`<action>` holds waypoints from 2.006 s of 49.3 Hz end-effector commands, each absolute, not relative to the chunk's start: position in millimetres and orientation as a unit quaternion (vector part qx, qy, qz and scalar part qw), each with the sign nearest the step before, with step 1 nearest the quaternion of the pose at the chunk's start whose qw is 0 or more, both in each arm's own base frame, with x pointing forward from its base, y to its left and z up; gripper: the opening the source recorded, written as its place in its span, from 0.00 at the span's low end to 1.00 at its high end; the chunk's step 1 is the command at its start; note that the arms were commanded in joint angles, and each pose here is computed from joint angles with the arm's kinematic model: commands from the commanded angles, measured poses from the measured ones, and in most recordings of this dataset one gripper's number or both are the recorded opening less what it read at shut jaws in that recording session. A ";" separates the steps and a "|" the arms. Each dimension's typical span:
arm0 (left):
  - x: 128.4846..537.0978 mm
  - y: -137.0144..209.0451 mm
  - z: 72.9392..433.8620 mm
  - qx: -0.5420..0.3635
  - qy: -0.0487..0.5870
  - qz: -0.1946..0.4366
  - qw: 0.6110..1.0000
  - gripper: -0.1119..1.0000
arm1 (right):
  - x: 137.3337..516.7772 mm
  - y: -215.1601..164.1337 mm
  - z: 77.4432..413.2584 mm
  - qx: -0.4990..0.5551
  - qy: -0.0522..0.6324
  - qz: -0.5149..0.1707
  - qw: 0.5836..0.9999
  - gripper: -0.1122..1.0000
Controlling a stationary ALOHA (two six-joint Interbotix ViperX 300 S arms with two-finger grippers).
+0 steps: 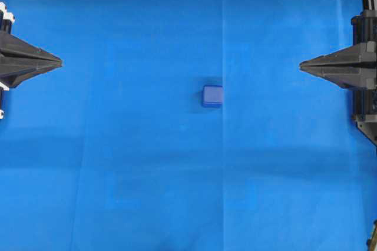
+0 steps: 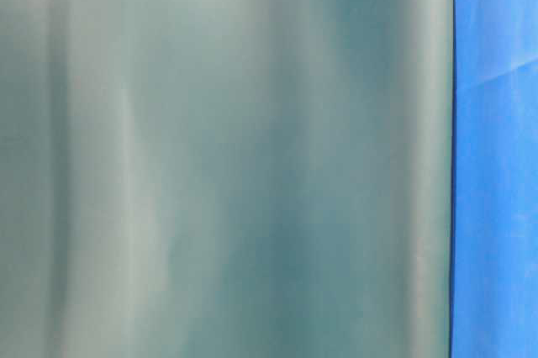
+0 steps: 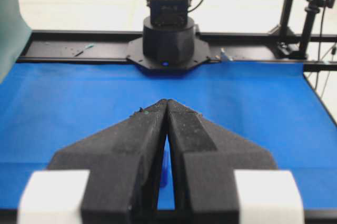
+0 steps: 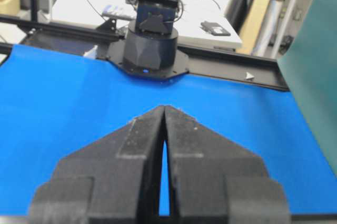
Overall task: Handover the blue block to the right arm after grasping it with the left arm, then place it in the designated position.
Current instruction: 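Open both grippers wide at their start positions, then move the left gripper right and down over the blue cube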
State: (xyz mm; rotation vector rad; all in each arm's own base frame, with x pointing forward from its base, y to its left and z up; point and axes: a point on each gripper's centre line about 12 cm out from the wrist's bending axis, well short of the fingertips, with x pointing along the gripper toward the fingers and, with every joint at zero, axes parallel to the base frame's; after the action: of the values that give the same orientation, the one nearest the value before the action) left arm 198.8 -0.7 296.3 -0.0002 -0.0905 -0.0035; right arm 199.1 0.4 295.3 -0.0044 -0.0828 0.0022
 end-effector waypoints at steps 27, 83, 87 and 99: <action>201.3 -3.5 300.2 0.009 -0.051 -0.009 0.999 0.10 | 202.8 -1.2 300.6 -0.005 -0.034 -0.003 0.999 0.08; 223.8 -3.7 295.6 0.002 -0.054 -0.009 0.999 0.92 | 204.7 -9.1 298.7 0.014 -0.035 -0.022 0.999 0.97; 234.8 -3.5 295.0 0.002 -0.052 -0.009 0.999 0.92 | 205.2 -9.1 298.6 0.013 -0.036 -0.022 0.999 0.97; 277.1 2.7 298.7 0.005 -0.050 0.003 0.999 0.92 | 206.0 -9.2 298.2 0.014 -0.036 -0.022 0.999 0.97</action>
State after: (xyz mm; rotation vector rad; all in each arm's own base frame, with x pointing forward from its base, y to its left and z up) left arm 261.9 -0.9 284.6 0.0066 -0.0568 -0.0057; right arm 203.4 -8.6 288.8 0.0235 -0.0435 -0.0426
